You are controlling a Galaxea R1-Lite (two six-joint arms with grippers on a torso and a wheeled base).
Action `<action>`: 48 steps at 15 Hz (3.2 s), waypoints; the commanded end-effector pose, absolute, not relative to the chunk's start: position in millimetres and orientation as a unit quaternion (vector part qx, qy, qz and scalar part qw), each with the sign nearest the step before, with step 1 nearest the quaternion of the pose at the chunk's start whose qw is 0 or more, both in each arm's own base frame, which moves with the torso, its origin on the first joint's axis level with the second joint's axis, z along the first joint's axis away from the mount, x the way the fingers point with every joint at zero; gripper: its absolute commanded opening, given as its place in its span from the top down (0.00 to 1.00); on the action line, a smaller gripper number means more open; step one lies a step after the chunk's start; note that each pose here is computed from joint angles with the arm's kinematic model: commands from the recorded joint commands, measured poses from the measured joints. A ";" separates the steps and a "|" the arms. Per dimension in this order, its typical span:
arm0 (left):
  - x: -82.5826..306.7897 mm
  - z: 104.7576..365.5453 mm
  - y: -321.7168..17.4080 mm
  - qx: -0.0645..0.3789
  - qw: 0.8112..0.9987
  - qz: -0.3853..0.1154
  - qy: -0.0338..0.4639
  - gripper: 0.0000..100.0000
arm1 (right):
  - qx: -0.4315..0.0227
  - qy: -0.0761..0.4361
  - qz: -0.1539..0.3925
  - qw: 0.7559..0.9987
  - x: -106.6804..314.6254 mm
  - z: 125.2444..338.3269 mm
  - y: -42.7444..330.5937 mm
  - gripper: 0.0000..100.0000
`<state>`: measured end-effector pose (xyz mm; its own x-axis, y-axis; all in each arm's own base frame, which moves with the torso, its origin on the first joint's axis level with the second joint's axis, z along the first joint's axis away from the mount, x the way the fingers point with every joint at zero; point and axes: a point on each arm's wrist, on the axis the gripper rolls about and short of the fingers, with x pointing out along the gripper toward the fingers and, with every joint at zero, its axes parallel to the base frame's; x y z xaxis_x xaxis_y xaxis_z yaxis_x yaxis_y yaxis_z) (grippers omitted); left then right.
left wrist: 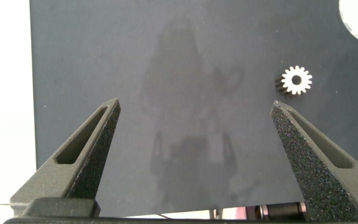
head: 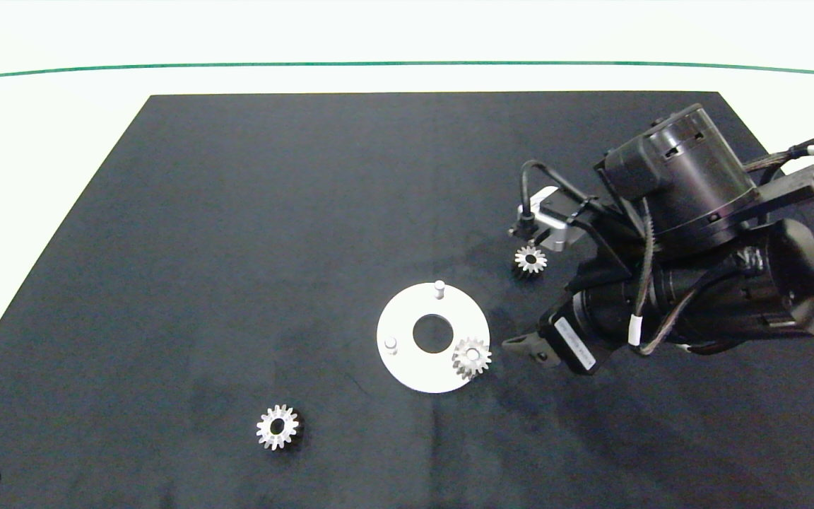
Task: Install three planetary gears onto the carrier pins
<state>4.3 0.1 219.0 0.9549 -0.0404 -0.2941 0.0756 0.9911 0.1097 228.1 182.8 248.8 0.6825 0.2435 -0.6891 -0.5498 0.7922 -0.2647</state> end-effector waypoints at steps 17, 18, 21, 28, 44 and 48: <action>5.9 218.8 -0.1 0.060 0.986 -0.033 0.151 0.00 | -0.165 0.309 0.178 0.920 297.6 235.4 151.9 0.00; 5.9 218.8 -0.1 0.060 0.986 -0.033 0.151 0.00 | -0.166 0.314 0.178 0.918 299.9 231.8 153.1 0.00; 5.9 218.8 -0.1 0.060 0.986 -0.033 0.151 0.00 | -0.166 0.314 0.177 0.918 305.2 228.8 155.3 0.00; 5.5 217.7 -0.1 0.060 0.986 -0.033 0.152 0.00 | -0.160 0.305 0.177 0.922 319.6 223.5 161.6 0.00; 6.6 216.0 -0.3 0.060 0.985 -0.037 0.156 0.00 | -0.153 0.301 0.175 0.925 335.7 220.6 165.0 0.00; 6.2 216.0 -0.3 0.060 0.985 -0.037 0.155 0.00 | -0.150 0.300 0.175 0.926 339.5 220.9 163.8 0.04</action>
<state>6.3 -0.3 216.3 0.9496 -0.0563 -0.3083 0.0929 0.9901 0.1054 338.6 163.7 221.4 0.7597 0.2339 -0.6067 -0.4130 0.8943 -0.1724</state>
